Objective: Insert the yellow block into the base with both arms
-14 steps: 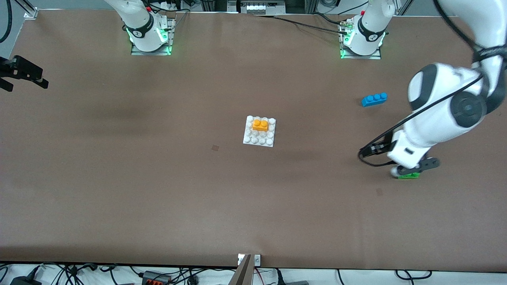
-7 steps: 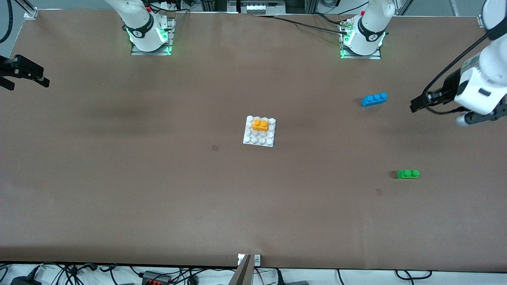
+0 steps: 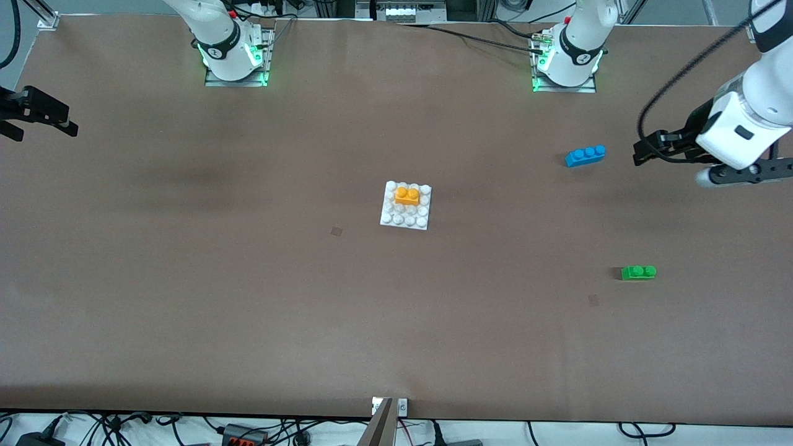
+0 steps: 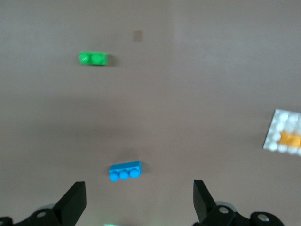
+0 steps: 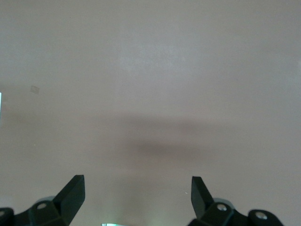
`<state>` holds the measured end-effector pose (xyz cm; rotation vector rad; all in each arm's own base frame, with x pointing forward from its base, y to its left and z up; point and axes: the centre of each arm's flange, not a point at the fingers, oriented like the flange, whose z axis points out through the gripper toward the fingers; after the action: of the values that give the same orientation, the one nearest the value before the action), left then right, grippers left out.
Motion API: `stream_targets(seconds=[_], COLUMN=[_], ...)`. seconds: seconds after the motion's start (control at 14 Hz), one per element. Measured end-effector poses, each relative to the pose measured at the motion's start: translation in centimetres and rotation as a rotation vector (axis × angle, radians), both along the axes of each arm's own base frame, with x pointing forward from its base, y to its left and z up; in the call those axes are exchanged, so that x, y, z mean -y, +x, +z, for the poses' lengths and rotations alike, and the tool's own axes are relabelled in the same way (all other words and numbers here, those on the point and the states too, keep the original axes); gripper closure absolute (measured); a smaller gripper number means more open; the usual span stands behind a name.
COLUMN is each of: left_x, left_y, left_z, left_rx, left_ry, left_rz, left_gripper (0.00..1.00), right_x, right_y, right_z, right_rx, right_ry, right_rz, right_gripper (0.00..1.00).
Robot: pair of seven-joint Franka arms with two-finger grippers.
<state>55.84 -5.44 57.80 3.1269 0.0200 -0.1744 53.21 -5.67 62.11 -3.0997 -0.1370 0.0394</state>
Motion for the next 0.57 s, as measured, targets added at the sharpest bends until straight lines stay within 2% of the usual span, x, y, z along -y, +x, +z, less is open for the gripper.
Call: stream_targets(seconds=[0.14, 0.29, 0.43, 0.57], left_x=[-0.7, -1.5, -1.6, -1.1], left_y=[0.5, 0.8, 0.8, 0.8], left_z=[-0.1, -0.2, -0.2, -0.2], left_rx=[0.027, 0.033, 0.034, 0.033], left_ry=[-0.020, -0.029, -0.031, -0.040], left_rz=[-0.158, -0.228, -0.244, -0.177], left_gripper=[0.00, 0.00, 0.00, 0.00], right_x=[0.0, 0.0, 0.0, 0.0], right_y=[0.0, 0.0, 0.0, 0.0], right_z=[-0.1, -0.1, -0.1, -0.1], right_rx=[-0.003, -0.005, -0.006, -0.007], right_ry=[0.000, 0.001, 0.001, 0.001], right_rz=[0.000, 0.000, 0.000, 0.000], right_gripper=[0.00, 0.00, 0.00, 0.00])
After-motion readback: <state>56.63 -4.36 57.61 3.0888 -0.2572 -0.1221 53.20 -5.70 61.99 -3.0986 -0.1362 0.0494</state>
